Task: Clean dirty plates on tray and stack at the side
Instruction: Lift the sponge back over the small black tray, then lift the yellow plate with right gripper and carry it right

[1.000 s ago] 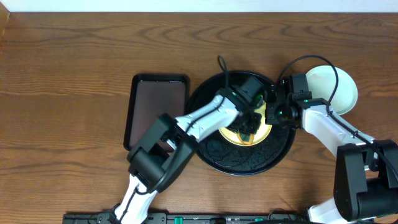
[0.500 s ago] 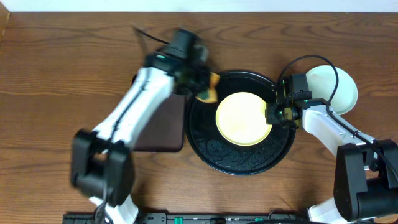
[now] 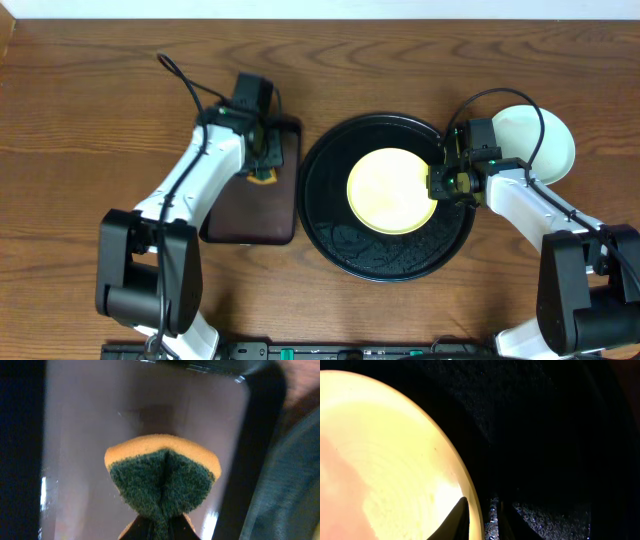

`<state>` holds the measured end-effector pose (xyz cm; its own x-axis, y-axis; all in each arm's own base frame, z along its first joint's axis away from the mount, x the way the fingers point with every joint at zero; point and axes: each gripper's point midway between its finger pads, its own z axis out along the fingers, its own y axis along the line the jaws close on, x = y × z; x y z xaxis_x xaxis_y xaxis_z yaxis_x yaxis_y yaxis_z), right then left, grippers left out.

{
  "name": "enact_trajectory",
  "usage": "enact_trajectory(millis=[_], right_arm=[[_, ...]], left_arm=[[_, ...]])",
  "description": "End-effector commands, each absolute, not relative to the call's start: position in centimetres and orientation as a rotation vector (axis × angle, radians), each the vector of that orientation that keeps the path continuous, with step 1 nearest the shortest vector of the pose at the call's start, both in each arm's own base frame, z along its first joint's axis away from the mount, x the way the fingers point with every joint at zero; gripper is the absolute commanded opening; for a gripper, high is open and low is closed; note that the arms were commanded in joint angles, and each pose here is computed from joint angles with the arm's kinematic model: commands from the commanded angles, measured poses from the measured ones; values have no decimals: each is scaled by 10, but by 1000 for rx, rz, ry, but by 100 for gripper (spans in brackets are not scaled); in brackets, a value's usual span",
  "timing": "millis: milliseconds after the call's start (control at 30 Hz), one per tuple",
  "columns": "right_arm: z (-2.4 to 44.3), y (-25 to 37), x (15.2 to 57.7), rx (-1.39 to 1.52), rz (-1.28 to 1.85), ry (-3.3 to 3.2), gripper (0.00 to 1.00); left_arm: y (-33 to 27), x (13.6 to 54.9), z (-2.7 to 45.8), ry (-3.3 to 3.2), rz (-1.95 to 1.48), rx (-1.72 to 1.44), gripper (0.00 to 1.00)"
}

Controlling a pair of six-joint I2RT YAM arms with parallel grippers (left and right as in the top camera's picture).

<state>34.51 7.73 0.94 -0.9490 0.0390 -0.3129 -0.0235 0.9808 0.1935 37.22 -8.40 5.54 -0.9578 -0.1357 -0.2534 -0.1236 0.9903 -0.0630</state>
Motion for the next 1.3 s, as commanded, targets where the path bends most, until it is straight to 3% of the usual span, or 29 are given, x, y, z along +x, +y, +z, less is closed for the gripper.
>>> enact_trajectory(millis=[0,167,300,500,600,667,800,967,1267], right_arm=[[8,81,342,-16,271,2809,18],[6,80,344,-17,269,2794,22],[5,80,344,-17,269,2794,9],[6,81,346,-18,270,2785,10],[5,77,347,-13,244,2784,1],[5,77,349,-13,240,2778,1],[35,79,364,-93,229,2717,1],[104,66,385,-100,107,2603,1],[187,64,385,-227,-203,2383,1]], left_arm=[[-76,368,38,2877,-10,-175,8],[-75,368,36,2872,1,-154,8],[-75,368,36,2873,1,-153,8],[-75,367,36,2875,3,-150,8],[-75,367,36,2875,2,-150,8],[-75,367,36,2875,2,-150,8],[-75,367,36,2875,2,-150,8],[-75,367,36,2877,3,-150,8],[-74,367,36,2875,3,-150,8]])
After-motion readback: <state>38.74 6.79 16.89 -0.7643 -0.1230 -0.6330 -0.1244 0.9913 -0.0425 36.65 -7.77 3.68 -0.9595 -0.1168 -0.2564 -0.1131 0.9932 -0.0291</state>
